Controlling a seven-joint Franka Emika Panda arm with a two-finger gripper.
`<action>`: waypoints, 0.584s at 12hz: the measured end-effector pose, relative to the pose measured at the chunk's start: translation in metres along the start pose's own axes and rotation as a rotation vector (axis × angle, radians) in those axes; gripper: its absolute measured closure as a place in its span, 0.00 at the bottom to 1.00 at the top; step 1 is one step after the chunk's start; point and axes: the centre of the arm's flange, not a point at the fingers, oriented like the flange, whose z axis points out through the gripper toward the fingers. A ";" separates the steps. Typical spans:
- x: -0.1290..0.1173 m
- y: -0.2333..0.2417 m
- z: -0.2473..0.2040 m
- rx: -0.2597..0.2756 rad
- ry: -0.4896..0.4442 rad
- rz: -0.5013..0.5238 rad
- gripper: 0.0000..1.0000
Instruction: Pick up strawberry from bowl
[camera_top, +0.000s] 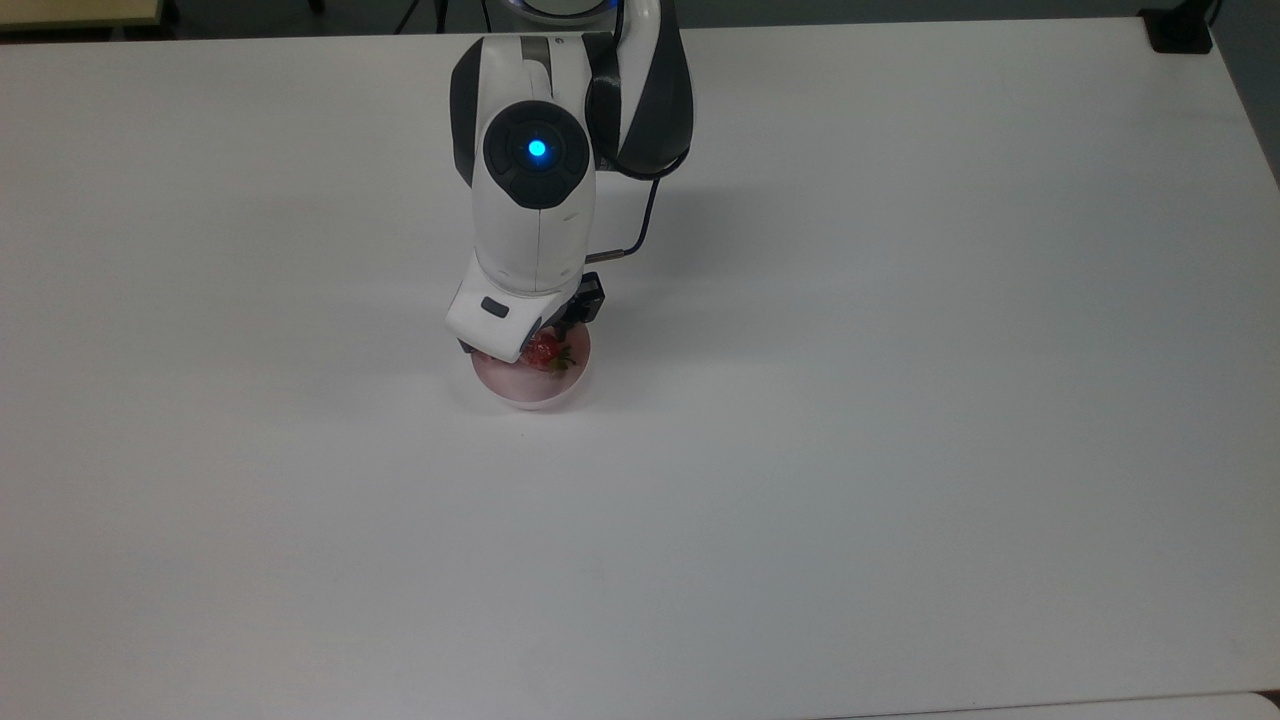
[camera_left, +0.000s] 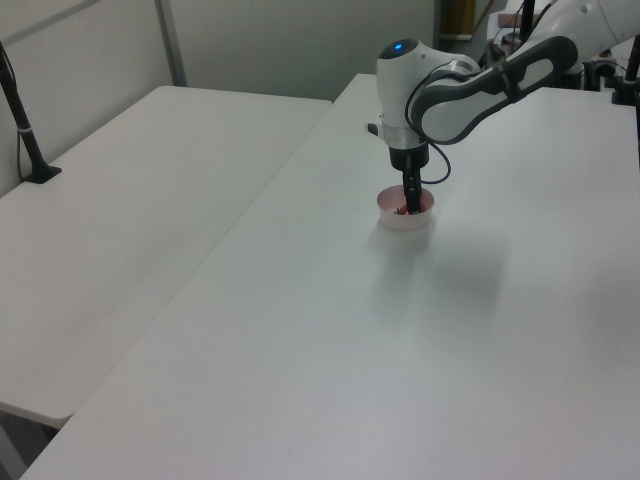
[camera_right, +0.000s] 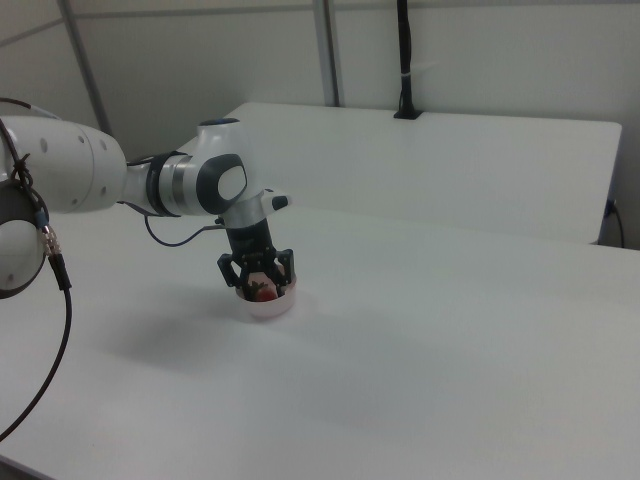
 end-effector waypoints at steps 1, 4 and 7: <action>0.000 0.000 0.000 0.000 -0.001 -0.001 0.49; 0.000 0.000 -0.001 -0.001 0.002 0.000 0.63; 0.001 0.001 -0.003 -0.002 0.007 0.002 0.63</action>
